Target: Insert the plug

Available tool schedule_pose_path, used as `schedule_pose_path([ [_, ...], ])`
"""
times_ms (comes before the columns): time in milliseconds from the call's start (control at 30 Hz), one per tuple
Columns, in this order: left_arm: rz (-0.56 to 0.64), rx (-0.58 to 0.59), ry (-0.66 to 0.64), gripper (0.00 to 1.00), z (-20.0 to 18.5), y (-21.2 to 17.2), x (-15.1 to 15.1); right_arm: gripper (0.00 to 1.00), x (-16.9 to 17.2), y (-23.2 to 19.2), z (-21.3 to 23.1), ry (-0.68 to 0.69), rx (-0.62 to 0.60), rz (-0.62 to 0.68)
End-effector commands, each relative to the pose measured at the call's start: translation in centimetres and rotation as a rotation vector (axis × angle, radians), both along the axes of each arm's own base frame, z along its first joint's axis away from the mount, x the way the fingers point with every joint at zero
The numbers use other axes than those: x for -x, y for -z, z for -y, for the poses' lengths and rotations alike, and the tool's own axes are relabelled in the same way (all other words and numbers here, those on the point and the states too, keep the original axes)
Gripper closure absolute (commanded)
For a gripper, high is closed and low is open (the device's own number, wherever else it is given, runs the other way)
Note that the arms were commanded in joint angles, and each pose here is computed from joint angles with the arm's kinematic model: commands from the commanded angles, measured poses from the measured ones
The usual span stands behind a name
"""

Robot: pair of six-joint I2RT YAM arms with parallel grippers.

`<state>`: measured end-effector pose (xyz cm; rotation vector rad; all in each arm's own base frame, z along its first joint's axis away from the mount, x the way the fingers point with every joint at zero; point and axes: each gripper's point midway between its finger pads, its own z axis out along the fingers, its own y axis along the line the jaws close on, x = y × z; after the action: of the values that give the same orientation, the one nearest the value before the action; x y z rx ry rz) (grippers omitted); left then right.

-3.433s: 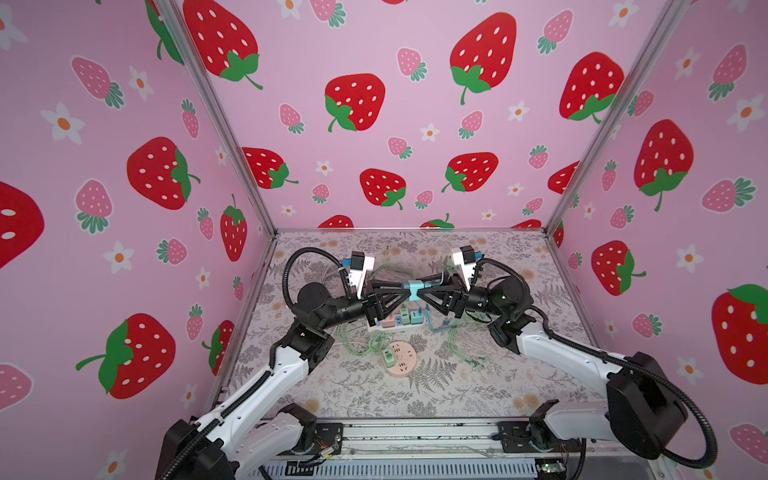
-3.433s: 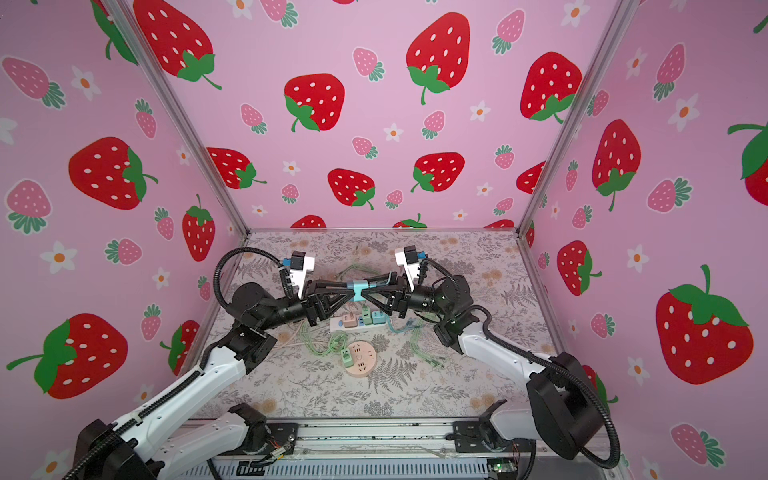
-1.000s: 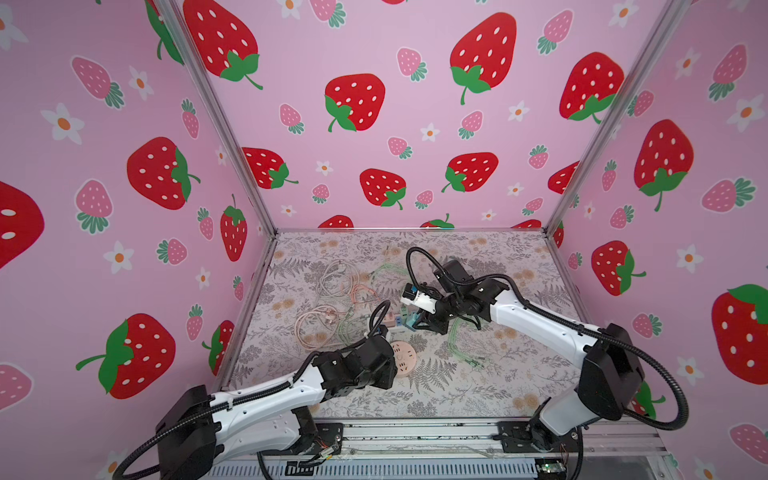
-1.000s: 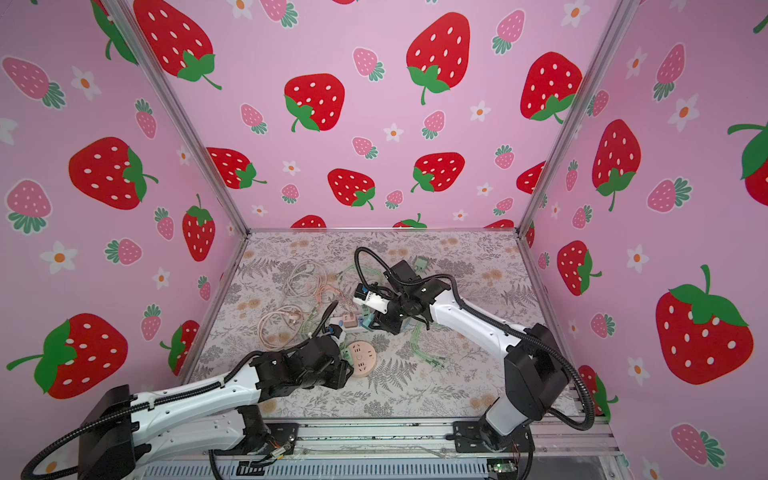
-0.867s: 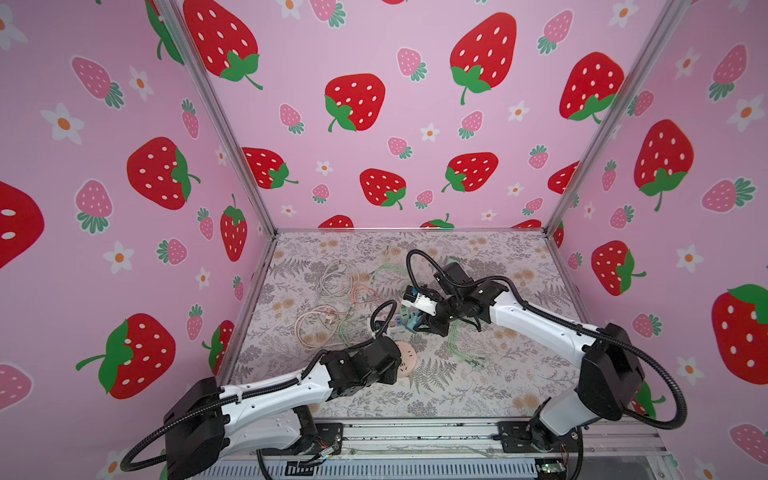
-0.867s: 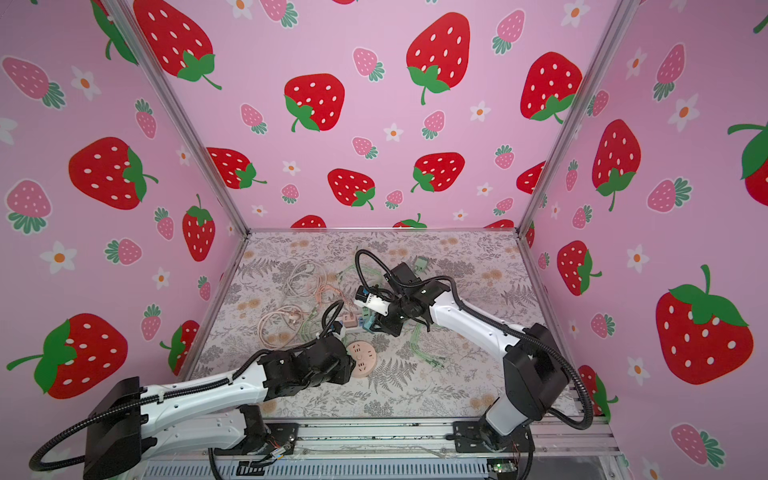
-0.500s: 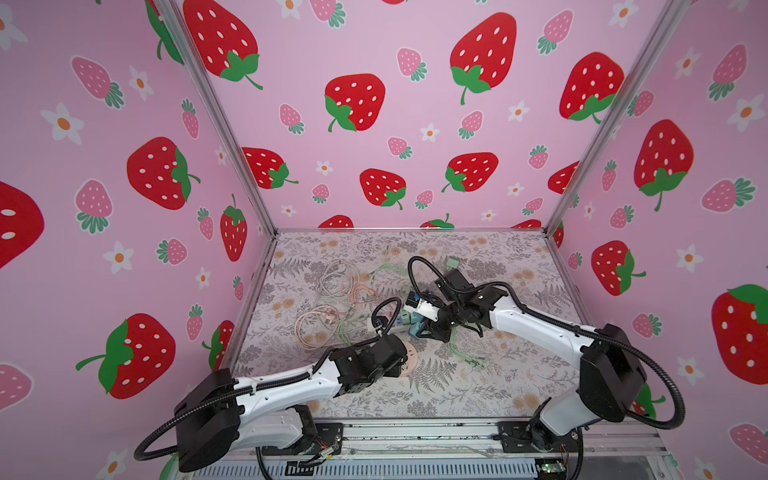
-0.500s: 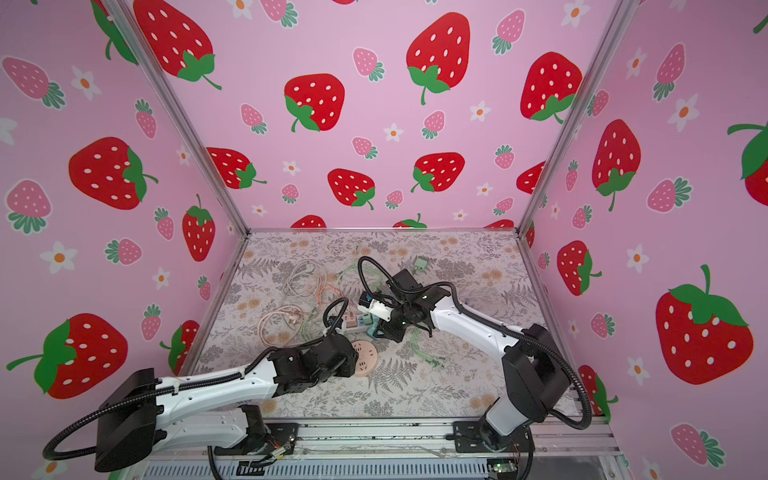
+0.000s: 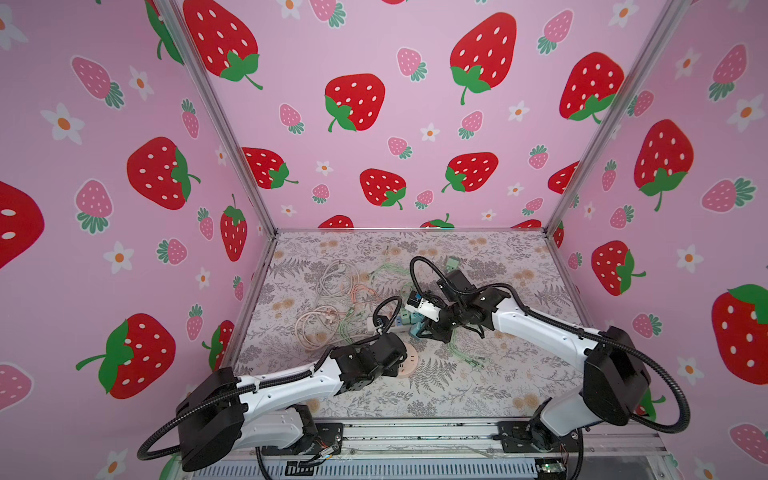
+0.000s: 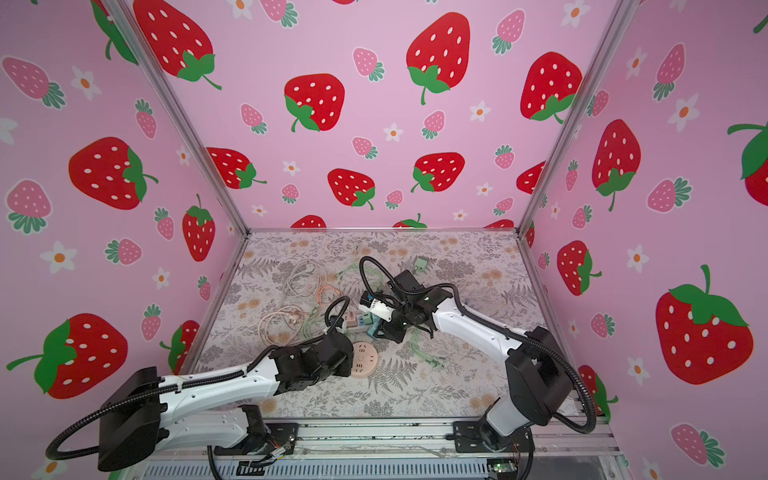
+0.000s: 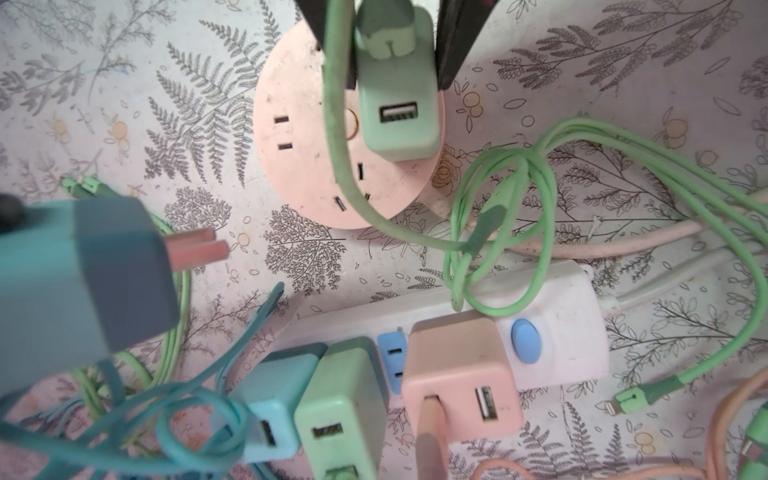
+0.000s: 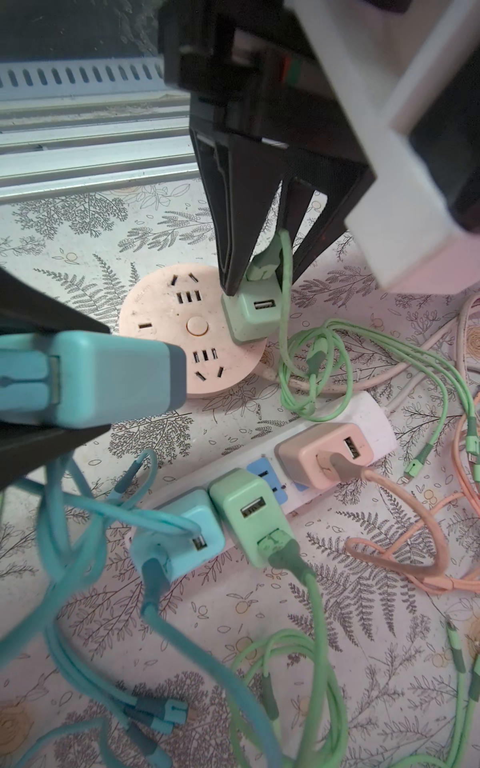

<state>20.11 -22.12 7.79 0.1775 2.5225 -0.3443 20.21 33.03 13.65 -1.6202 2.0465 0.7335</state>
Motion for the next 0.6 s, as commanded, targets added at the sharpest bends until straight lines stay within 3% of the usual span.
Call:
schedule_pose_path([
  [0,0.022,-0.026,0.092,0.68,-0.1,-0.6,0.1,0.95,1.0,-0.6,-0.4,-0.040,-0.029,-0.019],
  [267,0.023,-0.040,0.238,0.71,0.5,-0.4,0.8,0.95,2.0,0.7,-1.4,-0.075,0.054,-0.024],
  [567,-0.036,-0.051,0.231,0.72,0.2,2.6,1.6,0.97,3.0,1.8,-1.2,-0.041,0.101,-0.087],
])
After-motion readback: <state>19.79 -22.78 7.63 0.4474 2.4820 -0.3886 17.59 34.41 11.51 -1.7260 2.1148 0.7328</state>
